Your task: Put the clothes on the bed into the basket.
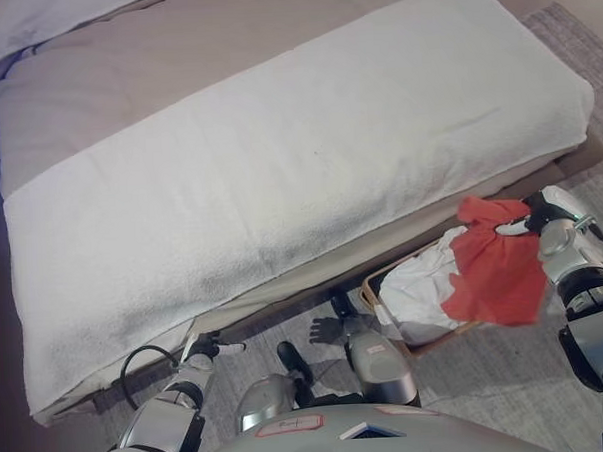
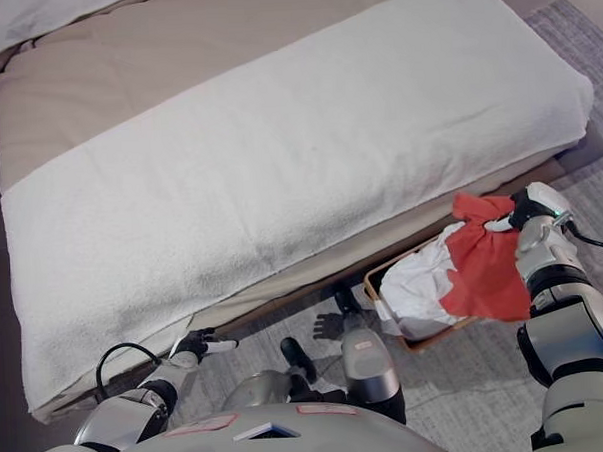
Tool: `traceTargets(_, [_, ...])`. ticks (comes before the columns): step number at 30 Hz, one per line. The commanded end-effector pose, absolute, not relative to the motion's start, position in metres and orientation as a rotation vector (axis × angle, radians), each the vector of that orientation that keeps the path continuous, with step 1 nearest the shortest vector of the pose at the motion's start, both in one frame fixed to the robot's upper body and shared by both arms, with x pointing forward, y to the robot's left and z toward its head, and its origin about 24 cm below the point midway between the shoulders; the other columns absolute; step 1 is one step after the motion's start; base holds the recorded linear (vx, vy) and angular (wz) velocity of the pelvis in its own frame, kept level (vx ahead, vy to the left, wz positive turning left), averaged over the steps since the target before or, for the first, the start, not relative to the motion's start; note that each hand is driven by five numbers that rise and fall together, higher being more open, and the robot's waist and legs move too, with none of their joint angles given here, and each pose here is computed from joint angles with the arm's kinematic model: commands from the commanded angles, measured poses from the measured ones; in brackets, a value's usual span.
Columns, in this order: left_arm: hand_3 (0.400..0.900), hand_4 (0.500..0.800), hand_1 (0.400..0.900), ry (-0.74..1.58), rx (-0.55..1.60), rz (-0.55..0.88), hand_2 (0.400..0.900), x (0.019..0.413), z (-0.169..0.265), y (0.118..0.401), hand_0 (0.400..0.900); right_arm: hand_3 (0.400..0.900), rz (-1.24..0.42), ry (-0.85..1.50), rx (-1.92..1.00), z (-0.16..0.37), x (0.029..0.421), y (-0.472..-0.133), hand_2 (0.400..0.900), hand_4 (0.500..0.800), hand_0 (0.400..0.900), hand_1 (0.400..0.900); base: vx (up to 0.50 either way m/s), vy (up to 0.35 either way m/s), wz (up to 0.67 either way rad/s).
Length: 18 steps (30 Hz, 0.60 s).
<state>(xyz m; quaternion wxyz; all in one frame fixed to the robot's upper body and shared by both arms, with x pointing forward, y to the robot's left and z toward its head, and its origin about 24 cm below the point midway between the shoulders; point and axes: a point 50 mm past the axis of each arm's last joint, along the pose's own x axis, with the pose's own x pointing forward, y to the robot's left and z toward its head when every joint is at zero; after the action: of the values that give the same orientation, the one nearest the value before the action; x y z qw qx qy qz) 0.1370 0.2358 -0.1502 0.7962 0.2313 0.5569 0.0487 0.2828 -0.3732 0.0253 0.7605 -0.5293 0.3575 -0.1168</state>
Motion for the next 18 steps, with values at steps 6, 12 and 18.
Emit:
traceTargets(6, [0.900,0.800,0.900,1.241,0.619,0.133,0.900,0.130,-0.145,0.264,0.900,0.400,-0.368,0.716,-1.144,0.056,0.297,-0.384,0.400,0.500,0.400,0.400,0.006,-0.015,0.10])
traceTargets(12, [0.900,0.800,0.900,1.229,0.633,0.115,0.900,0.135,-0.144,0.261,0.900,0.900,-0.360,0.768,-1.180,0.050,0.295,-0.384,0.900,0.800,0.900,0.900,0.000,-0.014,0.10])
traceTargets(18, [0.900,0.800,0.900,1.219,0.650,0.092,0.900,0.139,-0.143,0.259,0.900,0.900,-0.317,0.864,-1.197,0.038,0.286,-0.386,0.900,0.800,0.900,0.900,-0.005,-0.020,0.08])
